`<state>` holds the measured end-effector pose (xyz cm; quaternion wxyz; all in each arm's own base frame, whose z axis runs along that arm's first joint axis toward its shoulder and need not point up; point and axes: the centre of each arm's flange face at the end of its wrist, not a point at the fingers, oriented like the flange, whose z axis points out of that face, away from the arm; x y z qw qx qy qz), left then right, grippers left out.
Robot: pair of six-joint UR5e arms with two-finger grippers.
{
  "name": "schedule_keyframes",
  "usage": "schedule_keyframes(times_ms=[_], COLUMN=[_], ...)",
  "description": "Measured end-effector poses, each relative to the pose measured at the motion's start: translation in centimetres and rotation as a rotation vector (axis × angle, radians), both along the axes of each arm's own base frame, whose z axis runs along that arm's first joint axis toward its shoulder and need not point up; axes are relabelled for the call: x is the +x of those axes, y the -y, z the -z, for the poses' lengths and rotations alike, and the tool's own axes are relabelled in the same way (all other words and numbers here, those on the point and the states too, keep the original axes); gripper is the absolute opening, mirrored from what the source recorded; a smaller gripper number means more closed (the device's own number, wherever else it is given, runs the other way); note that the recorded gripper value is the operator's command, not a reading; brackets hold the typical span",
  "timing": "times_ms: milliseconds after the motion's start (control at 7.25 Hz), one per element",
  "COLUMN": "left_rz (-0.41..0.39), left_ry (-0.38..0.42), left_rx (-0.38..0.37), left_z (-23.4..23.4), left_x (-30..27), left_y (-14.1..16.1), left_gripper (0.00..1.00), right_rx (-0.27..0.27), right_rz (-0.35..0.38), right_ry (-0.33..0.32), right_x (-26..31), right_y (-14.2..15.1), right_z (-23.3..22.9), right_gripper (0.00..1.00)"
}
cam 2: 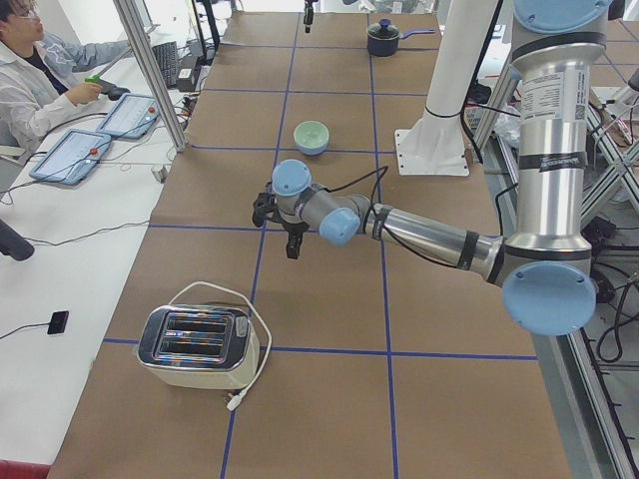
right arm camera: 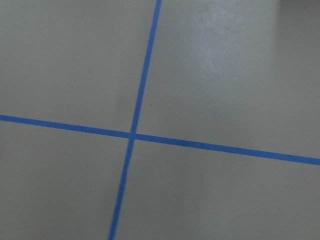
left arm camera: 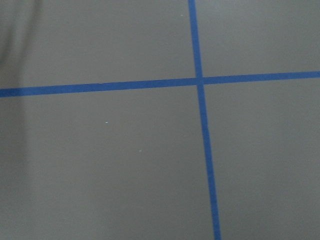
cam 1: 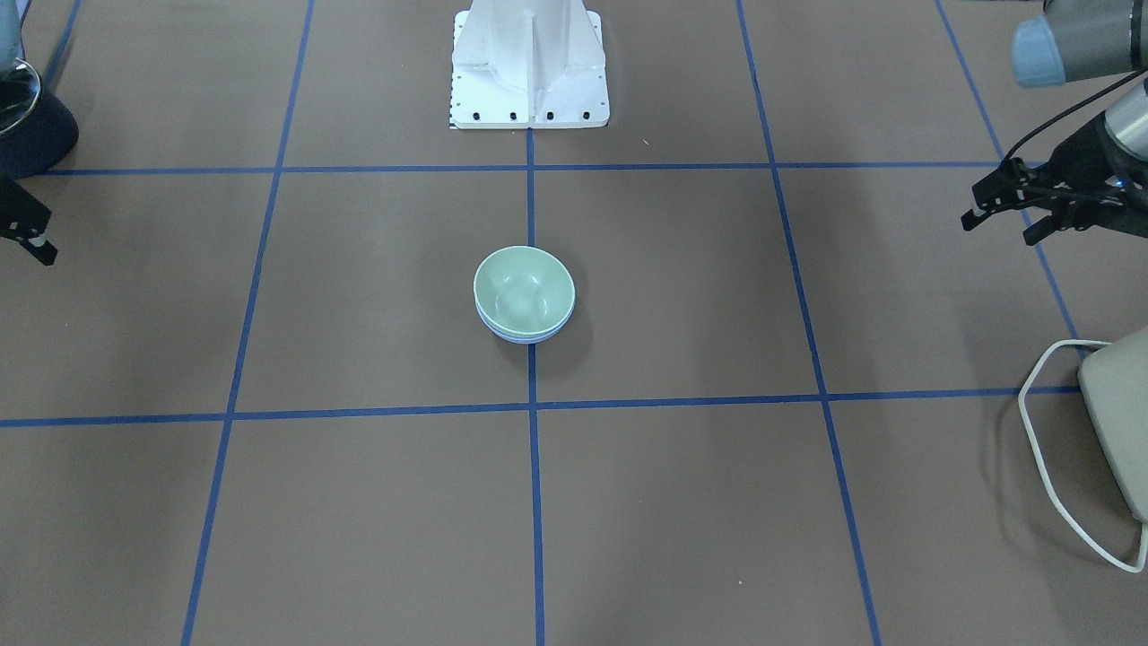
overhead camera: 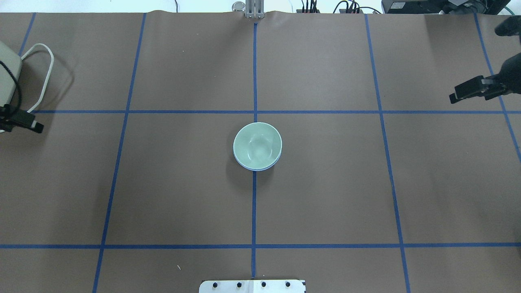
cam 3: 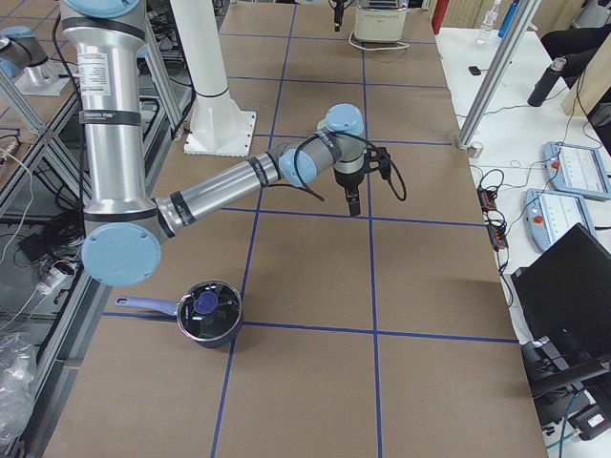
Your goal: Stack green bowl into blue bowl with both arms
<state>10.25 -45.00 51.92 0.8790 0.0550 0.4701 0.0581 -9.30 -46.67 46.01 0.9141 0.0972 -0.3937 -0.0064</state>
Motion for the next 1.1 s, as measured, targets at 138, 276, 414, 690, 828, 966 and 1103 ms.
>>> schedule_keyframes(times_ms=[138, 276, 414, 690, 828, 966, 1103], left_rz=[-0.002, -0.001, -0.003, -0.005, 0.0, 0.011, 0.019], left_ry=[0.016, 0.032, 0.046, 0.072, 0.086, 0.096, 0.1], left_rx=[0.012, 0.018, 0.017, 0.002, -0.008, -0.019, -0.029], left_z=[-2.4, -4.4, -6.3, -9.8, -11.0, -11.9, -12.3], left_x=[-2.5, -4.4, -5.8, -8.3, -10.4, -12.6, -14.0], left_y=[-1.4, -2.4, -3.0, -3.5, -3.7, -4.0, -4.3], left_gripper=[0.97, 0.97, 0.98, 0.98, 0.98, 0.98, 0.98], right_rx=[-0.043, -0.075, -0.09, -0.097, -0.099, -0.102, -0.092], right_rz=[-0.04, -0.065, -0.062, -0.043, -0.04, -0.043, -0.047], right_ry=[-0.02, -0.034, -0.048, -0.075, -0.077, -0.064, -0.052], right_x=[2.6, 4.7, 6.7, 10.9, 13.0, 14.1, 14.7], right_y=[-1.2, -2.6, -4.3, -7.1, -8.0, -8.6, -8.6], right_z=[-2.5, -4.7, -6.8, -11.4, -13.5, -14.5, -14.4], right_gripper=[1.0, 1.0, 1.0, 1.0, 1.0, 1.0, 1.0])
